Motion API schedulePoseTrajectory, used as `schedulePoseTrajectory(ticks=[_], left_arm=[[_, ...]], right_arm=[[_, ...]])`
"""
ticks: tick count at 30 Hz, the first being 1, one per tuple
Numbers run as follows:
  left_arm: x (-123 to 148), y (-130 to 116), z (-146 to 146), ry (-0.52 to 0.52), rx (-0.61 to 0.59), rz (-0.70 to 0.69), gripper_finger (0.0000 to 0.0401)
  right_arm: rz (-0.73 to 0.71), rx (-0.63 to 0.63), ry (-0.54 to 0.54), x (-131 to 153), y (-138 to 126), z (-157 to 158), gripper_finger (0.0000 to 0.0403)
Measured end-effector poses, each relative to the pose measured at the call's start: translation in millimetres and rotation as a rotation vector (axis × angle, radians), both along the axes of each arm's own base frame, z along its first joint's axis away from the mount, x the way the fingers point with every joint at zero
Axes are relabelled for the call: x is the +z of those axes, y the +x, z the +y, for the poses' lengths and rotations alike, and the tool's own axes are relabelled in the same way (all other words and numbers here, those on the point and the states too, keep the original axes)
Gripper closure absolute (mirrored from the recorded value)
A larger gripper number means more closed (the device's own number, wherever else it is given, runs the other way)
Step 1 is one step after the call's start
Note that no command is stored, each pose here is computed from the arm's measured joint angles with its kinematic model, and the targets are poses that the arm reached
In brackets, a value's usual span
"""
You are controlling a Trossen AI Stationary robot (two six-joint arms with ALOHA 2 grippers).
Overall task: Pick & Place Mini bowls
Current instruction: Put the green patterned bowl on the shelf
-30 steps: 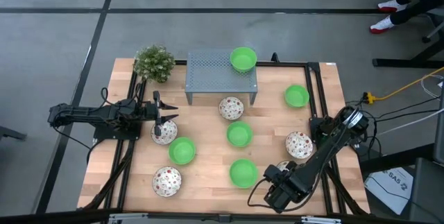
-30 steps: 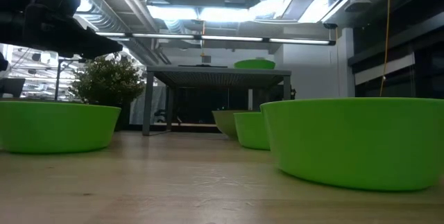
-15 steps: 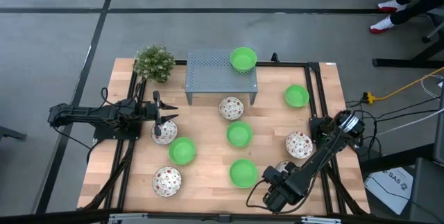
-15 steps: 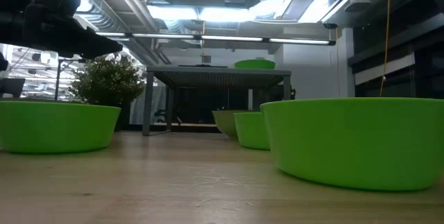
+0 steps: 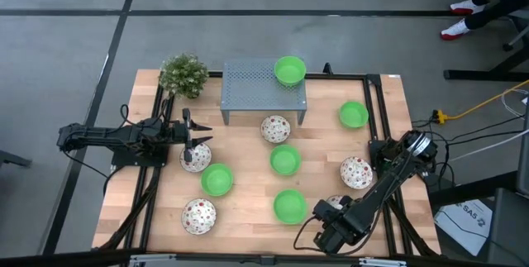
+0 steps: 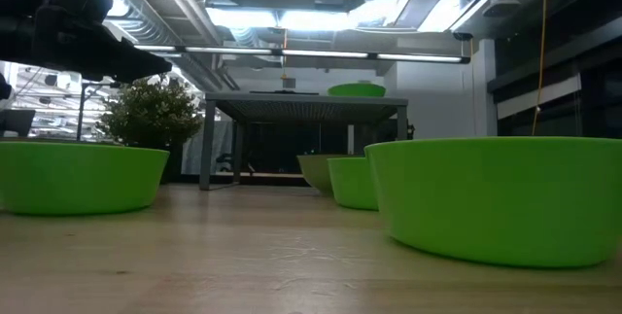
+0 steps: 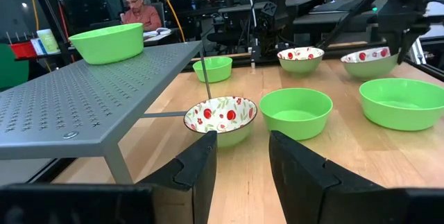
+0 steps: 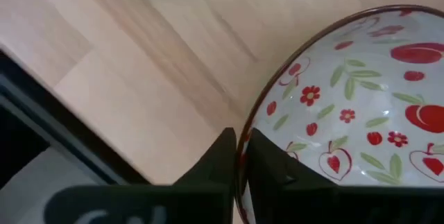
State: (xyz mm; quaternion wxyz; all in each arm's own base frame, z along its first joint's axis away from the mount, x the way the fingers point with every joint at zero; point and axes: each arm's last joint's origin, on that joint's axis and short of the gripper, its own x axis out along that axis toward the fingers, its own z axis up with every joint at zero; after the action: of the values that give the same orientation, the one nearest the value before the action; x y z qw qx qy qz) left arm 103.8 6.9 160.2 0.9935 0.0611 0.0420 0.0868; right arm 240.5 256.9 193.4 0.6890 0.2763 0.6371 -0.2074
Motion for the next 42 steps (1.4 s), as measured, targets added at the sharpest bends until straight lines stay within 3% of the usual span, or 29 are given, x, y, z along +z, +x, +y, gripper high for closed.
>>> schedulePoseTrajectory(ticks=[23, 31, 42], left_arm=[[0, 0, 0, 0.0, 0.0, 0.0, 0.0274], [0, 0, 0, 0.0, 0.0, 0.0, 0.0273], [0, 0, 0, 0.0, 0.0, 0.0, 0.0273]], right_arm=[[-0.088, 0.066, 0.086, 44, 15, 16, 0.039], [-0.101, 0.099, 0.074, 72, 20, 13, 0.039], [-0.223, 0.188, 0.08, 113, 44, -4, 0.039]])
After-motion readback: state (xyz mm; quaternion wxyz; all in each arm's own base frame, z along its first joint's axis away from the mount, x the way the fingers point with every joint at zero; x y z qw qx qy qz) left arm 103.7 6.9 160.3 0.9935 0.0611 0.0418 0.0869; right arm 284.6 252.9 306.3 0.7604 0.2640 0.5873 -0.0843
